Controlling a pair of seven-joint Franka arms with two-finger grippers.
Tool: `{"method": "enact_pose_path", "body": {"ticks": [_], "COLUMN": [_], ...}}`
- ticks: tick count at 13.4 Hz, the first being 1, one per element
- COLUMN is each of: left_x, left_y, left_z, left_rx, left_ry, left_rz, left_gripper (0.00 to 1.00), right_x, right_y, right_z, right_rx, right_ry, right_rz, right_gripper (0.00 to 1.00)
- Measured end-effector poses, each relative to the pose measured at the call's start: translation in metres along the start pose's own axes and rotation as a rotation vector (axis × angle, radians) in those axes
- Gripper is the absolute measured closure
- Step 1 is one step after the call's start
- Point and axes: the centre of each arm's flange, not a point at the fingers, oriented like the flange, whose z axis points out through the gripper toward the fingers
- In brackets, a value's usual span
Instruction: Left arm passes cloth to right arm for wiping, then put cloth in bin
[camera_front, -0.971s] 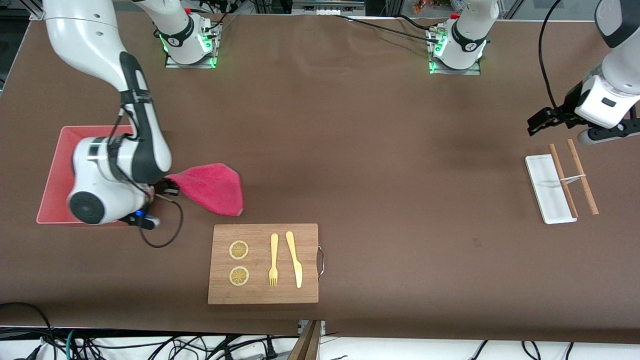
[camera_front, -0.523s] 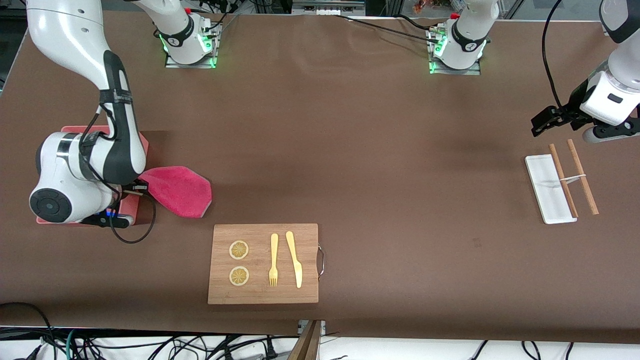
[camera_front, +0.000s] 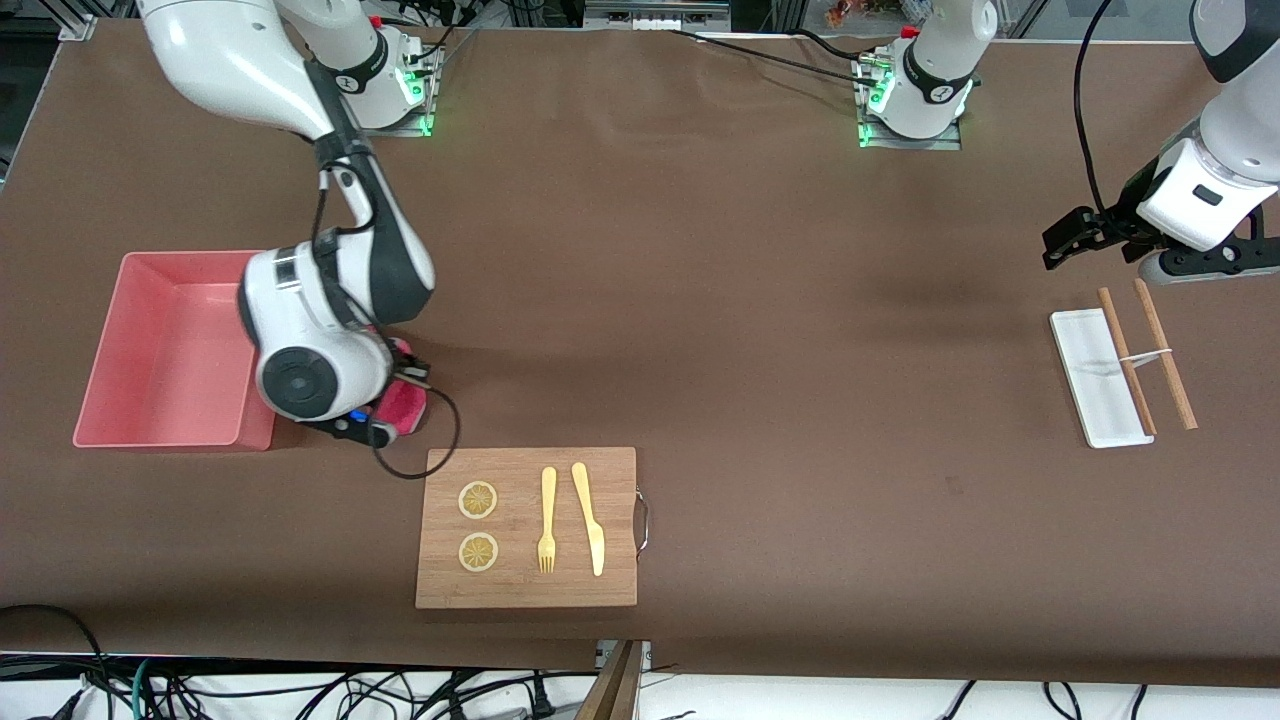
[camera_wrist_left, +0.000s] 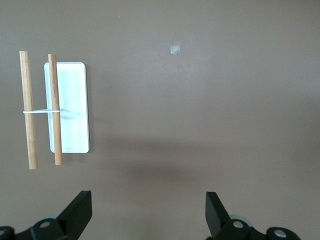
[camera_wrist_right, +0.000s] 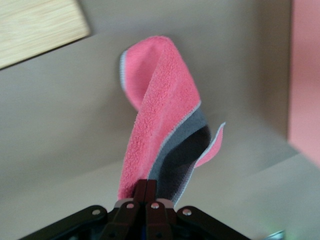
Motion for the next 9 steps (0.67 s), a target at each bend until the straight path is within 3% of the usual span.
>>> {"method": "enact_pose_path", "body": {"ticks": [5,9], "left_x": [0.009,0.015], "left_y": [-0.006,-0.004], "left_z": [-0.004,-0.005], "left_rx": [-0.021,-0.016], "left_ry": [-0.02,-0.043], "left_rz": [-0.002,-0.001], "left_gripper": [0.0,0.0], "right_x": [-0.06,-0.1], "right_y": [-0.092,-0.143], "right_z": [-0.004,-0.011], "right_rx": [0.169,0.355], "right_ry": [0.052,-0.008], "right_rz": [0.188,0.313], "right_gripper": [0.99,0.99]}}
